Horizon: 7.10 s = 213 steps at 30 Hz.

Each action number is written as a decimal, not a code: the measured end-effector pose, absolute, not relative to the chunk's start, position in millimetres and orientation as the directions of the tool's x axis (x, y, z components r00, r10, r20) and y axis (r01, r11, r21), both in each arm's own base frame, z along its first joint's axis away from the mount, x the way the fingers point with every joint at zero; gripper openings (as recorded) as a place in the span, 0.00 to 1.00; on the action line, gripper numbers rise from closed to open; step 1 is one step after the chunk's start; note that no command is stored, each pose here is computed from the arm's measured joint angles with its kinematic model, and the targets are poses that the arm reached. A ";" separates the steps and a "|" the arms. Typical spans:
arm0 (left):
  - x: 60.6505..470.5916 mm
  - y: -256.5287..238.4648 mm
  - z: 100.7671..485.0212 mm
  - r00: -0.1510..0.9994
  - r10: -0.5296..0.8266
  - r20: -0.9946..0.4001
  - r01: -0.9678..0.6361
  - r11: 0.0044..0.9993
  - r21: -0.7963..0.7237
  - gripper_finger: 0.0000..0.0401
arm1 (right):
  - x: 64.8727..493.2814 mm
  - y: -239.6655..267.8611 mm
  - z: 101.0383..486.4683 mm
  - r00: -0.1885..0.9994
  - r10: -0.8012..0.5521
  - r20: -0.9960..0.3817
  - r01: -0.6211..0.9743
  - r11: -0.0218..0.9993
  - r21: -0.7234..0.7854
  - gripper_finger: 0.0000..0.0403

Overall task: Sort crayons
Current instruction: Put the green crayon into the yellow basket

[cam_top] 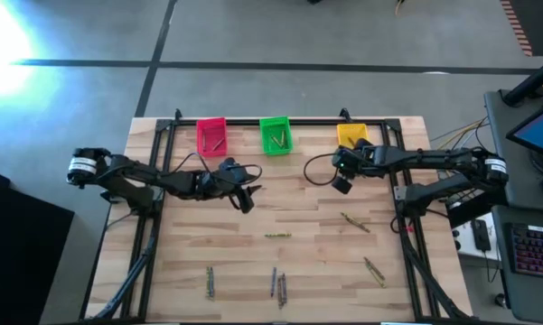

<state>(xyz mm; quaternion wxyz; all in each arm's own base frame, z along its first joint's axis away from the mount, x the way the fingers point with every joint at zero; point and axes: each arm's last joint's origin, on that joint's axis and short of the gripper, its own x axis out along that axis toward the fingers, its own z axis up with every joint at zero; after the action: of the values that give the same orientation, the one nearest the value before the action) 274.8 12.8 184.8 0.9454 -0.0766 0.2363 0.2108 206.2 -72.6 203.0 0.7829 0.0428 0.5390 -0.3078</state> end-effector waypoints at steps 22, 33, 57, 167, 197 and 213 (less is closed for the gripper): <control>275.1 3.7 183.5 0.825 0.276 -0.493 -0.347 0.936 -0.057 0.38 | 203.6 -70.3 198.9 0.189 -0.492 -0.850 0.600 0.743 -0.296 0.37; 276.6 1.4 186.4 0.845 0.222 -0.487 -0.295 0.952 -0.078 0.38 | 204.0 -70.0 199.2 0.191 -0.501 -0.844 0.638 0.716 -0.281 0.08; 267.5 -46.0 210.8 0.923 0.155 -0.353 -0.211 0.969 -0.126 0.38 | 194.8 -19.4 199.9 0.471 -0.426 -0.773 0.551 0.826 -0.120 0.34; 263.5 -75.6 158.8 0.996 0.088 -0.027 -0.092 0.958 -0.270 0.38 | 212.8 19.3 219.2 0.514 -0.109 -0.851 0.405 0.905 0.129 0.04; 263.5 -75.3 157.0 0.995 0.091 -0.045 -0.099 0.962 -0.256 0.38 | 214.0 37.1 184.1 0.301 -0.195 -0.933 0.448 0.893 -0.042 0.11; 263.5 -75.3 156.6 0.995 0.090 -0.049 -0.100 0.960 -0.261 0.38 | 204.2 22.4 261.4 0.392 -0.252 -0.885 0.488 0.872 -0.032 0.55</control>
<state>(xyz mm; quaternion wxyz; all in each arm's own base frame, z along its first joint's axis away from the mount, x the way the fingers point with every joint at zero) 263.5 -75.3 156.6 0.9898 -0.1326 0.0185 0.0479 204.2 22.4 261.4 0.8262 0.1170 0.5036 -0.2240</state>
